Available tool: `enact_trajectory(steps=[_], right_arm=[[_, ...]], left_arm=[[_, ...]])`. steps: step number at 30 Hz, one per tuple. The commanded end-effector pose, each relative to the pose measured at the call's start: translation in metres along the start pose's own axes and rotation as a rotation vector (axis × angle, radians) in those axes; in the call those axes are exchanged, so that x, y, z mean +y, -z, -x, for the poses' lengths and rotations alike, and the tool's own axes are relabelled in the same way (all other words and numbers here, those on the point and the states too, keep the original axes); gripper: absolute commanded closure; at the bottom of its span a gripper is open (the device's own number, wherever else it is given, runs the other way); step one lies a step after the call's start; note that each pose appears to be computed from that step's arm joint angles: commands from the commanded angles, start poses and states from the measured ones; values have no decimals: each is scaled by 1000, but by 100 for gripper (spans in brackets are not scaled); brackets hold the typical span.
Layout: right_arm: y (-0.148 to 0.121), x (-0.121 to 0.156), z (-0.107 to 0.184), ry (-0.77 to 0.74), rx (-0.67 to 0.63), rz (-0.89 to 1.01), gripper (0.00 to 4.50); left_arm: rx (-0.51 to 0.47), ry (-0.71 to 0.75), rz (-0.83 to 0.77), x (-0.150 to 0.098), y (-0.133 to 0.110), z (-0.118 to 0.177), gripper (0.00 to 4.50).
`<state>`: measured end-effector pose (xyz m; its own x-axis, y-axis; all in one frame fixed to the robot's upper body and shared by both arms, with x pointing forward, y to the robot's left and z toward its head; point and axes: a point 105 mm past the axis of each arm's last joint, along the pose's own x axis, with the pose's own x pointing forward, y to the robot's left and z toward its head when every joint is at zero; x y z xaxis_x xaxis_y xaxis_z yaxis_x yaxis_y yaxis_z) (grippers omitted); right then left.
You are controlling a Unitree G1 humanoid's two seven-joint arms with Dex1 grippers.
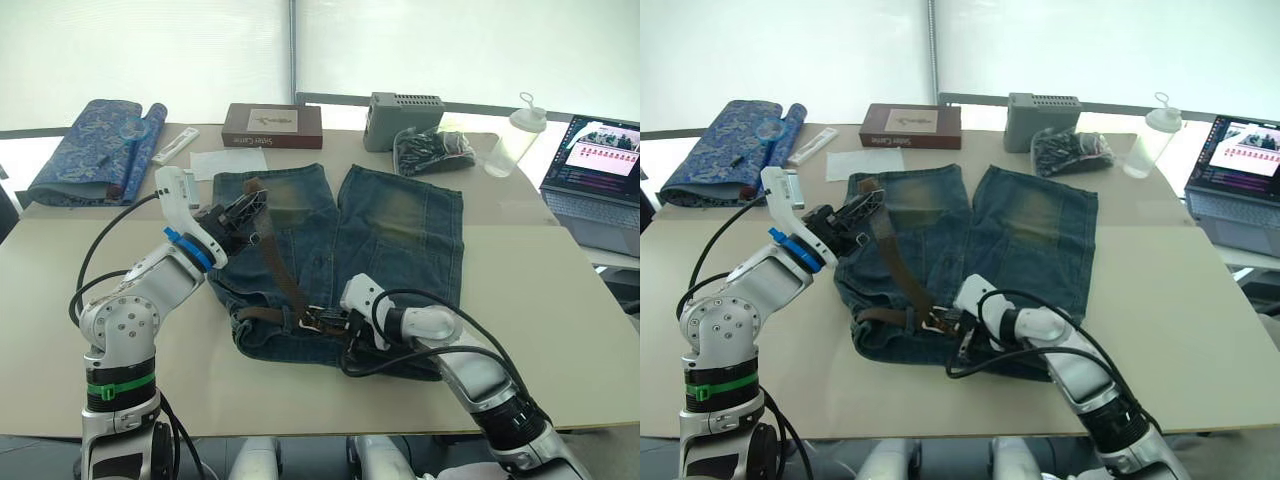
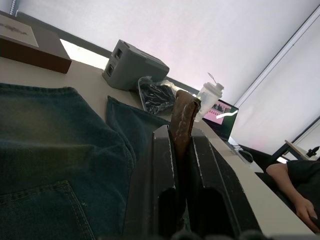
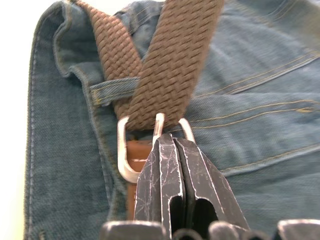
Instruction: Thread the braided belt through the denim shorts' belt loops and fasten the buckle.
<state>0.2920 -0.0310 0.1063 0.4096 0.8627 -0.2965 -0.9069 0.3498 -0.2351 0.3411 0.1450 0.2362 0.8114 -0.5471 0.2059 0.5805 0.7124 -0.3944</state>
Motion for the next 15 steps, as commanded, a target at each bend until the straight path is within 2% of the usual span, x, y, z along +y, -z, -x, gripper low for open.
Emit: enact_trajectory(steps=[1, 15], right_arm=[[-7, -4, -3, -1, -15, 34, 445], [11, 8, -9, -108, 83, 105, 445]], left_arm=[[-46, 12, -29, -5, -12, 2, 450], [-53, 7, -40, -7, -15, 1, 450]])
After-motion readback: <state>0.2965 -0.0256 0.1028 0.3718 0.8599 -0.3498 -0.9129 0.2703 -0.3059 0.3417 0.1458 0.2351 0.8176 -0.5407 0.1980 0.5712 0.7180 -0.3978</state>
